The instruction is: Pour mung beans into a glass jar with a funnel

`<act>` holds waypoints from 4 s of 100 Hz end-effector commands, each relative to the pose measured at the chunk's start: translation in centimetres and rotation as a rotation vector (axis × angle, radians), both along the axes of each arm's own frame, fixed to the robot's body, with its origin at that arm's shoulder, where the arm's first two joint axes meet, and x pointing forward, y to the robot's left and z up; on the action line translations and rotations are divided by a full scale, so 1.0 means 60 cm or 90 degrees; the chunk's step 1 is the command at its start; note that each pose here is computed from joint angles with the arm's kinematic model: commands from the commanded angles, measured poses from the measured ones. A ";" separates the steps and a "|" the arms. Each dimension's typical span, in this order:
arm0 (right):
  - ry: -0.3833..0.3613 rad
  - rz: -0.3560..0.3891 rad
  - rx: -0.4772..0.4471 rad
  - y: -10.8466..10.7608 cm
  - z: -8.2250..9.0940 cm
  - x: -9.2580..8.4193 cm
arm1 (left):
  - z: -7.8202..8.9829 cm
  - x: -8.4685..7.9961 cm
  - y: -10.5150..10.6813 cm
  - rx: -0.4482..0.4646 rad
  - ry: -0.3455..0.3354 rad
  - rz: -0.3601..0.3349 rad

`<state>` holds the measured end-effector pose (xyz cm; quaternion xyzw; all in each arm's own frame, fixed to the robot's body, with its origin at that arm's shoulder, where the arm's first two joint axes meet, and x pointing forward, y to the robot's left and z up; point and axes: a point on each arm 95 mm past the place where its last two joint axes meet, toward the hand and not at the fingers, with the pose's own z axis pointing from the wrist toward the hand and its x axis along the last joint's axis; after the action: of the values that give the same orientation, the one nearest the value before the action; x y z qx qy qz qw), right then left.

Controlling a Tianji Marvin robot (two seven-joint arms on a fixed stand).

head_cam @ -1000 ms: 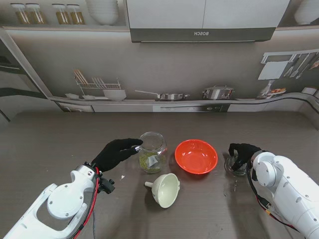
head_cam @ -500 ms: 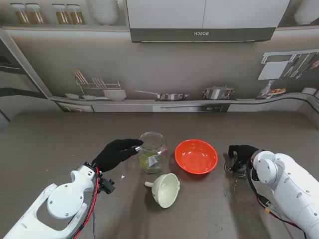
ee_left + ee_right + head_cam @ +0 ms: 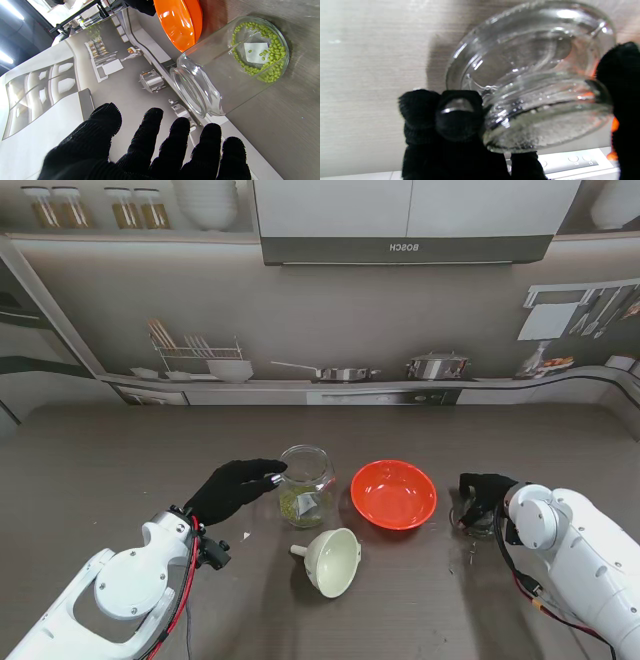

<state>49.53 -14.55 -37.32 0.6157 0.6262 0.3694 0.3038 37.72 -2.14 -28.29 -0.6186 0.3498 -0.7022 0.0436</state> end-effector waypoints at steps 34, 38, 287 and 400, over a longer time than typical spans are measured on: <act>0.060 -0.005 0.006 0.002 -0.043 -0.051 | -0.003 -0.002 -0.003 0.000 0.012 -0.010; 0.058 -0.006 0.010 0.002 -0.039 -0.051 | -0.003 -0.002 -0.003 -0.001 0.013 -0.010; -0.194 0.214 0.193 0.471 0.268 0.041 | 0.025 -0.020 0.035 -0.019 -0.050 0.039; -0.174 0.301 0.131 0.531 0.200 0.059 | 0.028 -0.024 0.042 -0.027 -0.046 0.046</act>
<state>53.11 16.98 -25.38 0.4333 0.6583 0.5715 0.2286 36.43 0.66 -26.66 -0.6049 0.3072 -0.7306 0.0767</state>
